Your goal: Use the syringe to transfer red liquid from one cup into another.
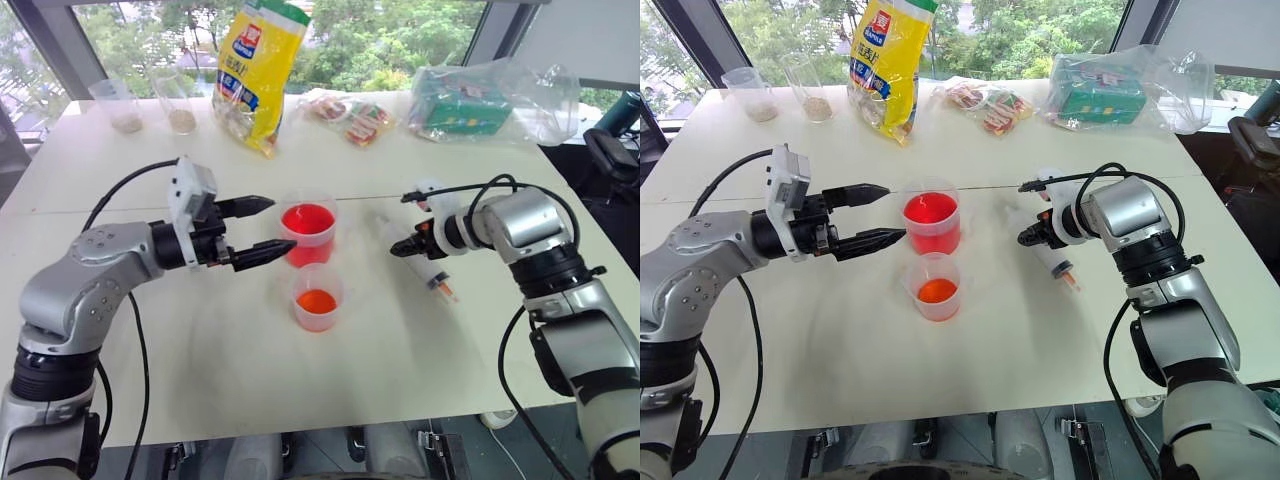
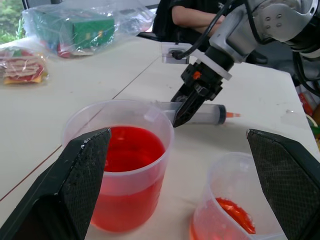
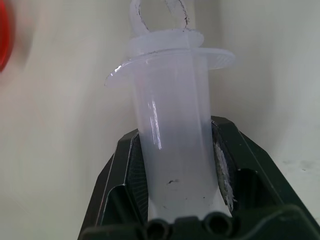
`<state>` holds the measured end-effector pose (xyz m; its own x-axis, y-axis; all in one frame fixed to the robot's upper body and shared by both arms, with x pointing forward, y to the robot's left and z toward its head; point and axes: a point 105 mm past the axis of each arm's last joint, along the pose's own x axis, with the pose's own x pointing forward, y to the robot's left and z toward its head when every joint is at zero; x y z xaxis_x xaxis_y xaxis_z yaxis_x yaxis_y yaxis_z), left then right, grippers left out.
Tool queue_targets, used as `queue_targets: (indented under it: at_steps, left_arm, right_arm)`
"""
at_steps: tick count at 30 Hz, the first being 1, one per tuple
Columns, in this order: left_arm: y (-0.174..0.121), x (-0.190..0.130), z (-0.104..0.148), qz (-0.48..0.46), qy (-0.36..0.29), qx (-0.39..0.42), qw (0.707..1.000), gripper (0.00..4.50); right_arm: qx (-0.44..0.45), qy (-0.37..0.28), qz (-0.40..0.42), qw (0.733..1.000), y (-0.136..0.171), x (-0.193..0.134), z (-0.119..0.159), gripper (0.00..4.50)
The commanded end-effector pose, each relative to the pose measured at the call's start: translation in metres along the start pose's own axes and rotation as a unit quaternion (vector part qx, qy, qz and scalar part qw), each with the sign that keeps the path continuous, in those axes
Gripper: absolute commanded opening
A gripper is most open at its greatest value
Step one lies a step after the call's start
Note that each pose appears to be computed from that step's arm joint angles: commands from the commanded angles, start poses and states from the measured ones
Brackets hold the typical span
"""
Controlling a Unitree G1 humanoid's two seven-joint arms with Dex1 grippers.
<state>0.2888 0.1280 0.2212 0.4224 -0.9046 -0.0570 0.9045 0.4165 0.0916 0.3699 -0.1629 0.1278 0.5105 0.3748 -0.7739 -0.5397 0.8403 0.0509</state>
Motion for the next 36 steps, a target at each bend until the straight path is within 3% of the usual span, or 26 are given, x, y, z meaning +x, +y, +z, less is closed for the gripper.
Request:
queue_targets:
  at_steps: [1,3,6,9,11,13,16,19,22,26,36]
  left_arm:
    - [0.007,-0.004,0.016,0.006,-0.013,0.036,0.999,4.48]
    - [0.014,-0.002,0.021,0.010,-0.014,0.040,0.999,4.48]
    - [0.020,-0.003,0.025,0.014,-0.013,0.045,0.999,4.48]
    - [0.025,-0.002,0.031,0.013,-0.012,0.054,0.998,4.48]
    - [0.028,-0.005,0.034,0.013,-0.011,0.056,0.998,4.48]
    - [0.031,-0.006,0.035,0.015,-0.010,0.056,0.998,4.48]
    - [0.032,-0.009,0.035,0.016,-0.008,0.056,0.998,4.48]
    - [0.032,-0.008,0.042,0.015,-0.009,0.059,0.998,4.48]
    - [0.032,-0.008,0.045,0.015,-0.008,0.062,0.998,4.48]
    - [0.031,-0.010,0.050,0.013,-0.013,0.066,0.998,4.48]
    - [0.029,0.004,0.059,0.000,-0.043,0.061,0.997,4.48]
  right_arm:
    - [-0.003,-0.062,-0.019,0.998,-0.004,-0.025,0.020,1.41]
    - [-0.034,-0.170,-0.010,0.985,0.002,-0.053,0.051,1.41]
    - [-0.066,-0.273,0.018,0.960,0.021,-0.079,0.075,1.41]
    - [-0.080,-0.421,0.054,0.902,0.045,-0.113,0.110,1.41]
    - [-0.097,-0.484,0.083,0.865,0.062,-0.127,0.123,1.41]
    - [-0.105,-0.537,0.128,0.827,0.081,-0.135,0.131,1.41]
    - [-0.108,-0.575,0.161,0.795,0.097,-0.136,0.135,1.41]
    - [-0.092,-0.621,0.231,0.743,0.121,-0.133,0.138,1.41]
    - [-0.094,-0.635,0.248,0.726,0.132,-0.119,0.136,1.41]
    - [-0.076,-0.642,0.247,0.722,0.138,-0.090,0.133,1.41]
    - [-0.093,-0.622,0.218,0.746,0.137,-0.038,0.110,1.41]
